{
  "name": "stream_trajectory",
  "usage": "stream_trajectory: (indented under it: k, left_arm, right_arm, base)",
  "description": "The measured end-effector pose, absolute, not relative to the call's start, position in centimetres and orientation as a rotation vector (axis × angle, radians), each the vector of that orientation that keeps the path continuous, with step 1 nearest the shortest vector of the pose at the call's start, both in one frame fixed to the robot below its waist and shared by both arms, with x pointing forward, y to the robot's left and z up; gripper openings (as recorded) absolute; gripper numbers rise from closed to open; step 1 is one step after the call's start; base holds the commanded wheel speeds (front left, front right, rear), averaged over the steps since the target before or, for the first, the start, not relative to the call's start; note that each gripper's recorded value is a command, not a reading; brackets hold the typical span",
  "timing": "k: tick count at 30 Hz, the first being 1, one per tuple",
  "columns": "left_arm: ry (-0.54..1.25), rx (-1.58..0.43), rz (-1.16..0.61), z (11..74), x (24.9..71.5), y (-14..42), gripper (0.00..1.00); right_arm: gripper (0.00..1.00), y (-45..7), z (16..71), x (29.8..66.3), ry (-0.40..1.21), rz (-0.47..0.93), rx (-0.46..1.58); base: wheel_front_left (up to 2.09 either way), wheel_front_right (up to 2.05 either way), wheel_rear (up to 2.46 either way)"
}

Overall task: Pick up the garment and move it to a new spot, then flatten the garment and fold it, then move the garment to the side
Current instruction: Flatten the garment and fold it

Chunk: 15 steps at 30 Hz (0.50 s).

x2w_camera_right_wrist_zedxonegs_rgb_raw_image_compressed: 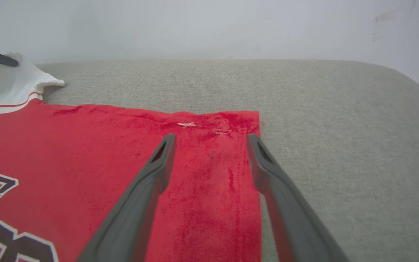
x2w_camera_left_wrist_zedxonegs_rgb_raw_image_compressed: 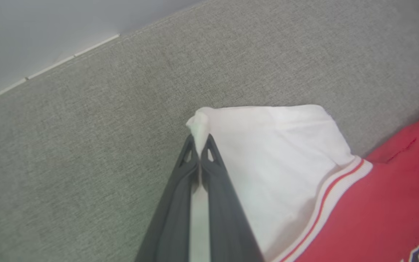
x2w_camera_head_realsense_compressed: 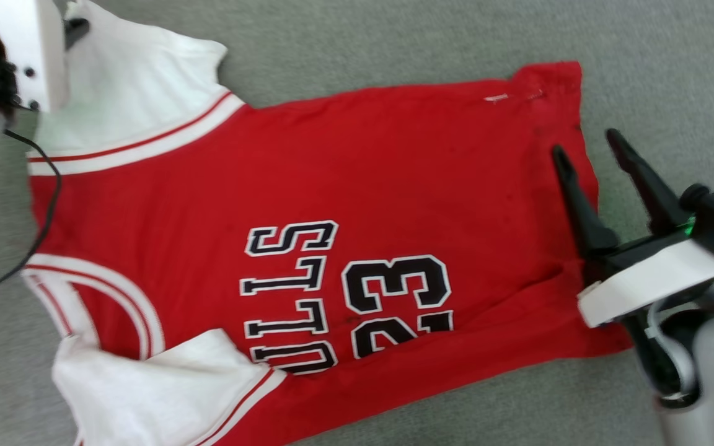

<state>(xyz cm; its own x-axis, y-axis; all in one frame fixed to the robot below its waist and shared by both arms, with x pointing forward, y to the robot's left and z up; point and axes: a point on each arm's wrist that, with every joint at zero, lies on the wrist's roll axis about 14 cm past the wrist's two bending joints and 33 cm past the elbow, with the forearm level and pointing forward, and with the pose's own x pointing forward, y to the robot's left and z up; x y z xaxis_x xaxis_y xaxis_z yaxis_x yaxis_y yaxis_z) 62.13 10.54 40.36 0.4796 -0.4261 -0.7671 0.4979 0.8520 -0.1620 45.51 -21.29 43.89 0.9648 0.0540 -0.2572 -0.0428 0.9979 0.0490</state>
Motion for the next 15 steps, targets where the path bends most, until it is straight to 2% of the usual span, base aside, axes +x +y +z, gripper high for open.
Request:
stream_trajectory:
  k: [5, 9, 15]
  left_arm:
    - [0.832, 0.101, -0.605, 43.3, 60.2, 10.6, 0.0]
    - [0.801, 0.101, -0.629, 45.0, 57.9, 11.1, 0.0]
    - [0.698, 0.144, -0.684, 48.3, 55.0, 11.3, 0.0]
  right_arm:
    - [1.0, -22.4, 44.0, 45.8, 0.383, 0.052, 0.068]
    - [1.0, -24.2, 44.0, 46.6, 0.532, 0.079, -0.046]
    - [1.0, -23.8, 43.7, 48.3, 0.747, 0.15, -0.113]
  base:
    - [0.0, 0.0, 0.0]
    - [0.0, 0.0, 0.0]
    - [0.0, 0.0, 0.0]
